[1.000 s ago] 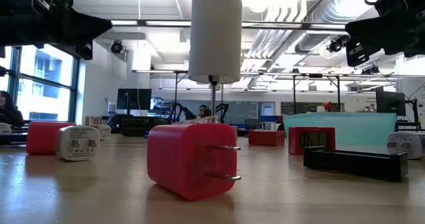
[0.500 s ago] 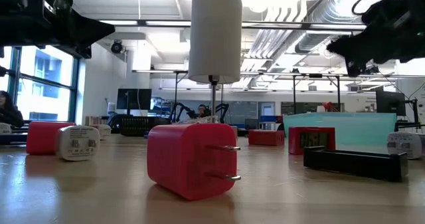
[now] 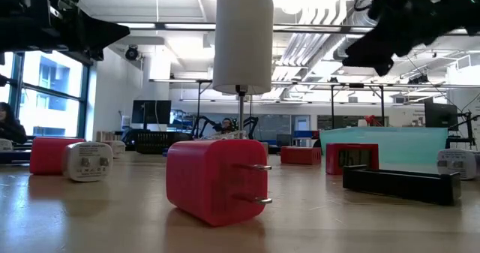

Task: Pick & Place Office items
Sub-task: Put the red adapter into the green bin

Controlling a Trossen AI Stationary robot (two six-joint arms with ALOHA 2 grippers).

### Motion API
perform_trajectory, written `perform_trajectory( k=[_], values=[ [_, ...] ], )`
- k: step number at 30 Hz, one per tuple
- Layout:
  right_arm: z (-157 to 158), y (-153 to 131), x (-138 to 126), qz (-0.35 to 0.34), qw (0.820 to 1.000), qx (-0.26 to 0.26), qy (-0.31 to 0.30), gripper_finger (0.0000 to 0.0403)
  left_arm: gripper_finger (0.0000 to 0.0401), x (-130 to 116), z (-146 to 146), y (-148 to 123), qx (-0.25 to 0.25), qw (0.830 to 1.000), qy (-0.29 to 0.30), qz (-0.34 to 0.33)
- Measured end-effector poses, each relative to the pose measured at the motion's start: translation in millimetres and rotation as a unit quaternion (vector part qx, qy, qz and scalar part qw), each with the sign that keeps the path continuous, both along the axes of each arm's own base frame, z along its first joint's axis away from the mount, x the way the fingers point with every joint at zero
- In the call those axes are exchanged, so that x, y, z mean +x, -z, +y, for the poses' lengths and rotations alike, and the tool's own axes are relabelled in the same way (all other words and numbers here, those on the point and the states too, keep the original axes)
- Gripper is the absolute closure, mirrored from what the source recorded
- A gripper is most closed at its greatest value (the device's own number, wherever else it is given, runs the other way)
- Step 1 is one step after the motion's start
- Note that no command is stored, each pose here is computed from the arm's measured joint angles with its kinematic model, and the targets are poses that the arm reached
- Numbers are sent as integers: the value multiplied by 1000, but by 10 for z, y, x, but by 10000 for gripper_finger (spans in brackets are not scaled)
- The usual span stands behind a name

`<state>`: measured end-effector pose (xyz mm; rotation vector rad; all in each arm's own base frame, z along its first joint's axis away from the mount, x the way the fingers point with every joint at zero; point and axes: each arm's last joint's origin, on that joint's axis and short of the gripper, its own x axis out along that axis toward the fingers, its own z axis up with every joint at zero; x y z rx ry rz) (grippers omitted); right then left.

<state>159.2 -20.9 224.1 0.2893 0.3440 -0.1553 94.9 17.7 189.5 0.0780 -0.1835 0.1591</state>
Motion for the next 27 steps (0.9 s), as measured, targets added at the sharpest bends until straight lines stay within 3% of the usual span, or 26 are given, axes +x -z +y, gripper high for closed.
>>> perform_trajectory(
  k=[6,12,24,27],
  values=[
    [-15,-269,285,52,998,22,-38,141,400,0,0,1,-1,1000,0,0],
    [-46,-360,517,135,989,60,-26,86,400,0,0,1,-2,1000,0,0],
    [-161,-11,905,230,973,35,7,77,400,0,0,2,-2,1000,0,1],
    [-198,107,988,243,969,43,3,76,400,0,0,2,-29,1000,6,-4]
  ],
)
